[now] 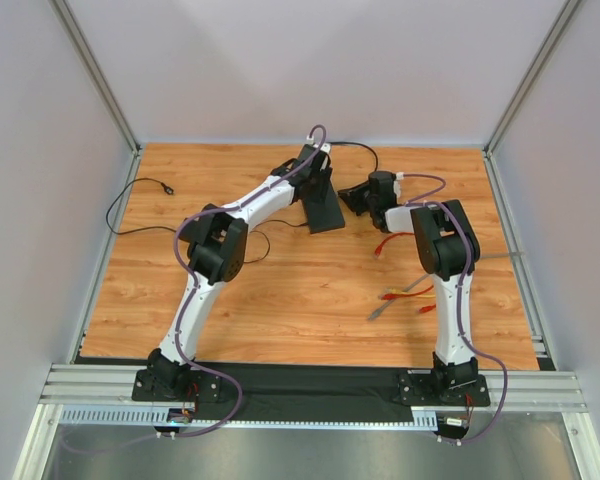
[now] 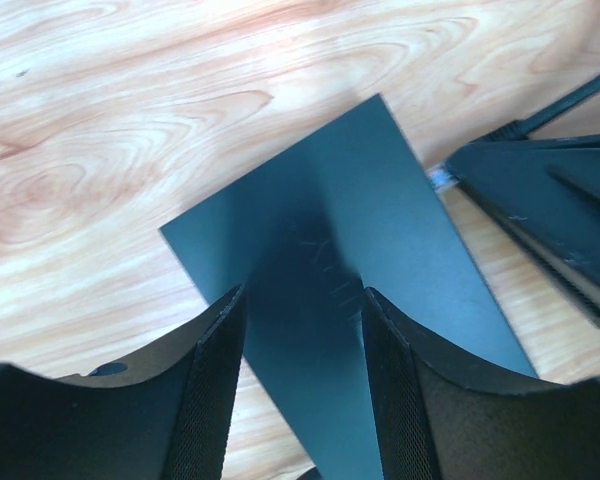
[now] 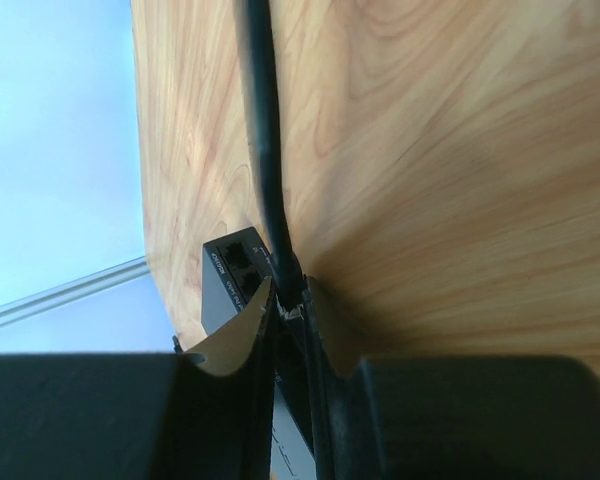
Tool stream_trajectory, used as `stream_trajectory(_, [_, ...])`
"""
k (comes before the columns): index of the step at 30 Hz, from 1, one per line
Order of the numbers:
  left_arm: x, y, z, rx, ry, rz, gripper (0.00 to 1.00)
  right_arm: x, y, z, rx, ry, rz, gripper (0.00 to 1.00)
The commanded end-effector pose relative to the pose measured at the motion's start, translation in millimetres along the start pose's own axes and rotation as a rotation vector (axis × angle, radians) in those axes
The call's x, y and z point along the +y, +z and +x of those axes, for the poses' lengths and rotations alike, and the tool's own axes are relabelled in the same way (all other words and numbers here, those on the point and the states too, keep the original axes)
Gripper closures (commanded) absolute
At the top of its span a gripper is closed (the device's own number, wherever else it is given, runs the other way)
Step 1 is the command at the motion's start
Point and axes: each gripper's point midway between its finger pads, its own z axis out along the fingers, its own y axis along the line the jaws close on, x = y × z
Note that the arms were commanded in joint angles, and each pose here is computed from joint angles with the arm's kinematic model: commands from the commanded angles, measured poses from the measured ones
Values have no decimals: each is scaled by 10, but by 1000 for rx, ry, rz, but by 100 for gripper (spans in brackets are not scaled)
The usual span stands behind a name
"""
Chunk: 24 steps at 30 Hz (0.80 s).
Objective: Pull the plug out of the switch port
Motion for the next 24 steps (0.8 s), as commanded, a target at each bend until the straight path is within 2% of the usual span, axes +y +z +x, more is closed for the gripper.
stream_trajectory(1, [60, -45, 43, 24, 36, -69, 42, -262, -20, -137, -66, -18, 93, 100])
stream_trajectory(8, [-17, -7, 132, 66, 98, -108, 41, -226, -58, -119, -70, -23, 84, 100])
stream_trajectory(15, [9, -31, 143, 66, 96, -110, 41, -156, -176, -382, -149, -65, 82, 100])
stream_trajectory(21, [26, -20, 113, 56, 72, -90, 41, 18, -434, -620, -189, -170, 82, 100])
stream_trajectory(24, [48, -24, 139, 64, 51, -68, 41, 172, -715, -697, -211, -219, 58, 100])
